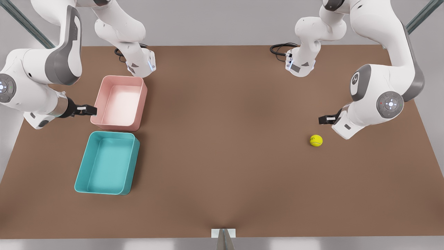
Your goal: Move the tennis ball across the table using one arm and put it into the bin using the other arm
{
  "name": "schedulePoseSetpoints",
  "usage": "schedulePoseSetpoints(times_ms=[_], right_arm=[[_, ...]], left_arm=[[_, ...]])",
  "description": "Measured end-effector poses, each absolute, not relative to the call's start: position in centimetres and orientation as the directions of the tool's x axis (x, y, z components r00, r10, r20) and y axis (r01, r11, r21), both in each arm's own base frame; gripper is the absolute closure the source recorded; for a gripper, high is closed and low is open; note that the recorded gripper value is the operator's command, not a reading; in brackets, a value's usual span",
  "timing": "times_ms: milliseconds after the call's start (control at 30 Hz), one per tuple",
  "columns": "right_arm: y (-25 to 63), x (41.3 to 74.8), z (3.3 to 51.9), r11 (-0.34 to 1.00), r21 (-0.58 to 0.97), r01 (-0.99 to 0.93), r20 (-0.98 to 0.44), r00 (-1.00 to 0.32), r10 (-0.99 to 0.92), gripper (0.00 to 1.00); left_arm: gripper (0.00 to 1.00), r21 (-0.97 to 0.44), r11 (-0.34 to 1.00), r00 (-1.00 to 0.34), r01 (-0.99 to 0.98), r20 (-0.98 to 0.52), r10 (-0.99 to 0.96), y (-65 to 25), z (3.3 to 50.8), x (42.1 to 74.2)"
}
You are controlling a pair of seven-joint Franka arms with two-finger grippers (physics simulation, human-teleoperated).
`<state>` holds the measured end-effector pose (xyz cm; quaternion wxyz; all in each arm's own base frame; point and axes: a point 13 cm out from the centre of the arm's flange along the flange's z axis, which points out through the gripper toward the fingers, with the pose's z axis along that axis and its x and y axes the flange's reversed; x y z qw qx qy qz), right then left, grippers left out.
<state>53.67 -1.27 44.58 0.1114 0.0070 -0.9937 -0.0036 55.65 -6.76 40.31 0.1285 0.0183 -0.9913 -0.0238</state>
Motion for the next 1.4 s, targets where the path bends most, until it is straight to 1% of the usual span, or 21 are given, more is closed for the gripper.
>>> schedulePoseSetpoints(times_ms=[33, 67, 100, 133, 167, 233, 367, 400, 500, 567, 633, 700, 800, 867, 967, 1133, 1400], right_arm=[[-1.3, 53.9, 44.6, 1.000, 0.008, -0.013, 0.213, -0.977, -0.015, 0.00], [-1.3, 54.1, 44.7, 1.000, 0.007, -0.013, 0.205, -0.979, -0.014, 0.00], [-1.3, 54.4, 44.7, 1.000, 0.007, -0.013, 0.199, -0.980, -0.014, 0.00], [-1.3, 54.5, 44.7, 1.000, 0.008, -0.012, 0.194, -0.981, -0.014, 0.00], [-1.2, 54.7, 44.7, 1.000, 0.010, -0.011, 0.190, -0.982, -0.013, 0.00], [-1.4, 54.8, 44.7, 1.000, 0.013, -0.007, 0.185, -0.983, -0.010, 0.00], [-1.6, 55.1, 44.2, 1.000, 0.012, -0.006, 0.187, -0.982, -0.008, 0.00], [-1.5, 55.1, 44.1, 1.000, 0.011, -0.008, 0.187, -0.982, -0.010, 0.00], [-1.4, 55.3, 43.5, 1.000, 0.016, -0.011, 0.196, -0.981, -0.014, 0.00], [-1.4, 55.4, 43.5, 1.000, 0.014, -0.018, 0.196, -0.980, -0.021, 0.00], [-1.0, 55.5, 43.4, 0.999, 0.013, -0.031, 0.199, -0.979, -0.033, 0.00], [-0.5, 55.5, 43.0, 0.999, 0.014, -0.045, 0.208, -0.977, -0.047, 0.00], [-0.2, 55.3, 42.4, 0.998, 0.018, -0.063, 0.225, -0.972, -0.066, 0.00], [-0.2, 55.3, 42.2, 0.997, 0.021, -0.070, 0.232, -0.970, -0.073, 0.00], [-0.2, 55.2, 42.1, 0.996, 0.025, -0.081, 0.235, -0.968, -0.085, 0.00], [-0.2, 55.1, 41.9, 0.995, 0.031, -0.098, 0.244, -0.964, -0.102, 0.00], [0.1, 55.0, 41.3, 0.992, 0.042, -0.119, 0.260, -0.957, -0.126, 0.00]], left_arm=[[0.00, 0.050, 0.998, -0.968, -0.028, 0.249, -0.040, -6.8, 40.3, 55.8], [0.11, 0.048, 0.998, -0.968, -0.027, 0.247, -0.038, -6.8, 40.3, 55.8], [0.60, 0.047, 0.999, -0.968, -0.026, 0.249, -0.037, -6.8, 40.1, 55.9], [0.79, 0.049, 0.999, -0.965, -0.022, 0.260, -0.034, -6.7, 39.1, 55.9], [0.79, 0.049, 0.999, -0.962, -0.012, 0.272, -0.025, -6.3, 37.3, 56.1], [0.79, 0.034, 0.999, -0.965, 0.026, 0.262, 0.016, -4.9, 33.4, 57.7], [0.79, -0.024, 0.985, -0.956, 0.171, 0.236, 0.172, -1.5, 24.7, 60.0], [0.79, -0.043, 0.975, -0.950, 0.217, 0.221, 0.221, -0.5, 23.4, 60.5], [0.79, -0.096, 0.920, -0.894, 0.380, 0.216, 0.392, 3.2, 18.6, 60.0], [0.79, -0.137, 0.851, -0.824, 0.508, 0.212, 0.526, 4.5, 15.2, 58.3], [0.79, -0.170, 0.762, -0.737, 0.625, 0.193, 0.647, 5.0, 12.9, 56.7], [0.79, -0.163, 0.665, -0.641, 0.729, 0.179, 0.747, 6.7, 12.4, 55.2], [0.79, -0.157, 0.493, -0.467, 0.856, 0.174, 0.867, 8.0, 11.1, 54.2], [0.79, -0.160, 0.406, -0.382, 0.900, 0.162, 0.910, 8.1, 10.2, 54.1], [0.79, -0.184, 0.318, -0.293, 0.930, 0.152, 0.944, 7.8, 8.7, 53.2], [0.79, -0.219, 0.218, -0.191, 0.951, 0.139, 0.972, 7.9, 6.5, 52.6], [0.79, -0.254, 0.141, -0.112, 0.957, 0.127, 0.986, 7.7, 4.4, 51.8]])
